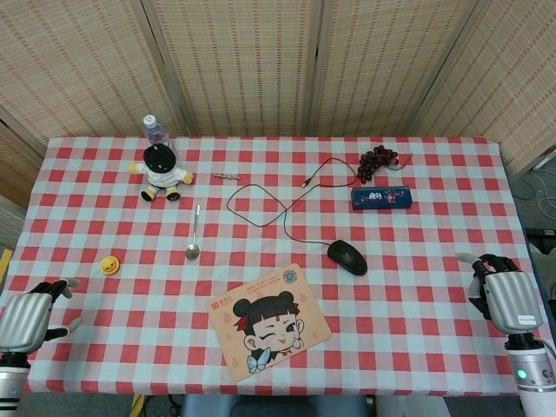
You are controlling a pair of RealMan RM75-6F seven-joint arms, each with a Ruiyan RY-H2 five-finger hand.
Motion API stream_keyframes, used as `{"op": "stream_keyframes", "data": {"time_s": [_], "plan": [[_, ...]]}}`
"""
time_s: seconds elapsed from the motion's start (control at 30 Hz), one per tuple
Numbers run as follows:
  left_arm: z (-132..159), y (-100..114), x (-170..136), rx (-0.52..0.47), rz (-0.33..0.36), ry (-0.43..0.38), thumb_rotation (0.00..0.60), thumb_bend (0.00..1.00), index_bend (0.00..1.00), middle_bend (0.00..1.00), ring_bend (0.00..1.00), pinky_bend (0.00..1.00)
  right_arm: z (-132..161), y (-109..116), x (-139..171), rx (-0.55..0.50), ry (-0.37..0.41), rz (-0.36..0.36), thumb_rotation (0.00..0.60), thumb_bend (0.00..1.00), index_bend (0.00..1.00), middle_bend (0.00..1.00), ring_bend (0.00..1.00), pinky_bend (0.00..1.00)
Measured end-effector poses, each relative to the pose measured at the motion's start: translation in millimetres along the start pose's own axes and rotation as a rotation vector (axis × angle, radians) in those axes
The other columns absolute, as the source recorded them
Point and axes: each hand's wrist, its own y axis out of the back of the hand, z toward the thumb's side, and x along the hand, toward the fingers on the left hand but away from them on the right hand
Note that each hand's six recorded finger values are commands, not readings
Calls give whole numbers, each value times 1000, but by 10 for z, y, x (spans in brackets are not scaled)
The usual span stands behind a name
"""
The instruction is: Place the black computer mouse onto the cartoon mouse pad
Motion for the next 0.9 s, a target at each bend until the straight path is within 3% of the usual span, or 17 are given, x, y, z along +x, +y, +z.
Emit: {"op": "stream_keyframes", "data": {"time_s": [0.23, 0.33, 0.43, 0.53, 0.7, 0.9], "plan": [[9, -25, 13, 4, -10, -3, 600, 89, 418, 471, 406, 640, -20, -23, -2, -12, -11, 30, 600, 6, 189, 273, 222, 324], [-6, -42, 17, 3, -16, 3, 600, 90, 418, 471, 406, 640, -26, -39, -28, -22, -18, 48, 600, 49, 189, 353, 253, 478], [-10, -46, 15, -7, -19, 7, 600, 90, 418, 472, 405, 640, -30, -86, -73, -18, -22, 81, 600, 96, 189, 461, 376, 643], [-9, -37, 13, -6, -18, 3, 600, 90, 418, 472, 406, 640, -29, -160, -141, -3, -23, 135, 600, 139, 189, 557, 490, 711], [-23, -9, 9, -19, -11, 5, 600, 90, 418, 472, 406, 640, 20, -305, -329, 51, -17, 237, 600, 339, 189, 718, 657, 830], [-46, 29, 11, -30, -3, 9, 600, 90, 418, 472, 406, 640, 178, -497, -577, 106, 11, 337, 600, 686, 189, 971, 910, 997]]}}
